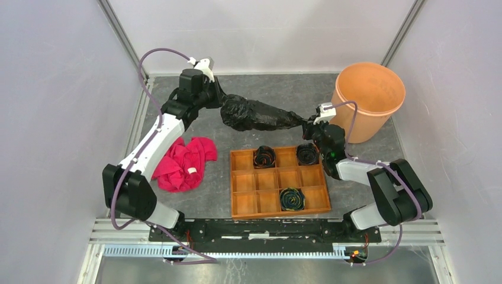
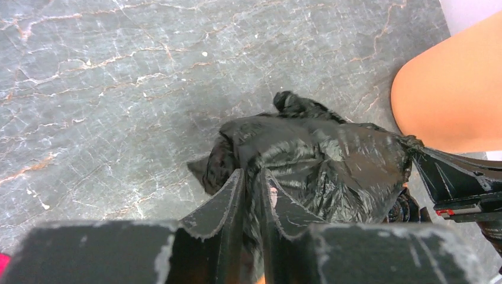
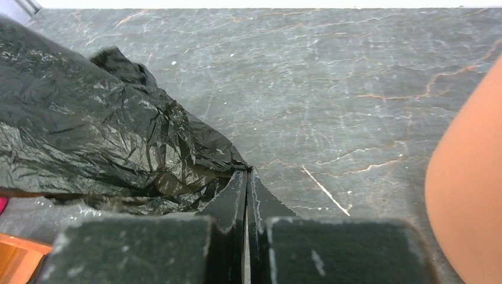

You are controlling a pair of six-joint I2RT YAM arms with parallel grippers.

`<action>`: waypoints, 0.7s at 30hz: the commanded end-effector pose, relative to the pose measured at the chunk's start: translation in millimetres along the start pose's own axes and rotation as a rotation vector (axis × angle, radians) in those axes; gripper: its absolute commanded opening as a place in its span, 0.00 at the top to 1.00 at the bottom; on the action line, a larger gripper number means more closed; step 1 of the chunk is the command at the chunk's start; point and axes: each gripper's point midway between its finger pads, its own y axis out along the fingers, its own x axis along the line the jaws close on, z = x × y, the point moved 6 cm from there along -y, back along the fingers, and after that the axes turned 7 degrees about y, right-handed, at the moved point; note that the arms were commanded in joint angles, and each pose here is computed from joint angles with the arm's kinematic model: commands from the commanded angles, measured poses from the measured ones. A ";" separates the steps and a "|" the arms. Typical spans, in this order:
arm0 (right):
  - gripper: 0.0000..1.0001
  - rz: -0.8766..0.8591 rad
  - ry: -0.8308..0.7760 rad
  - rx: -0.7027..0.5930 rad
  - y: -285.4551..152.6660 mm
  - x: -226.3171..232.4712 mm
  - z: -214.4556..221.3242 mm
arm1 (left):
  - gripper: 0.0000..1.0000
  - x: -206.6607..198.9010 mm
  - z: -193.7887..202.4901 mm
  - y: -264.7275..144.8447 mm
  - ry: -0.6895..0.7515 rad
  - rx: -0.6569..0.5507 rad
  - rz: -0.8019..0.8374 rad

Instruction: Put the trash bags into the trash bin

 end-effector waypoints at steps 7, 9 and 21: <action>0.80 -0.102 -0.051 -0.029 9.6 14.3 -15.3 | 0.85 -27.7 -10.8 -2.7 -0.041 0.030 0.193; 0.86 -0.099 -0.055 -0.028 10.1 14.1 -16.4 | 0.89 -36.9 -17.8 -13.1 -0.097 0.014 0.230; 0.91 -0.140 -0.031 -0.002 9.9 19.4 -11.4 | 0.00 -22.6 87.8 -21.9 -0.247 0.176 0.117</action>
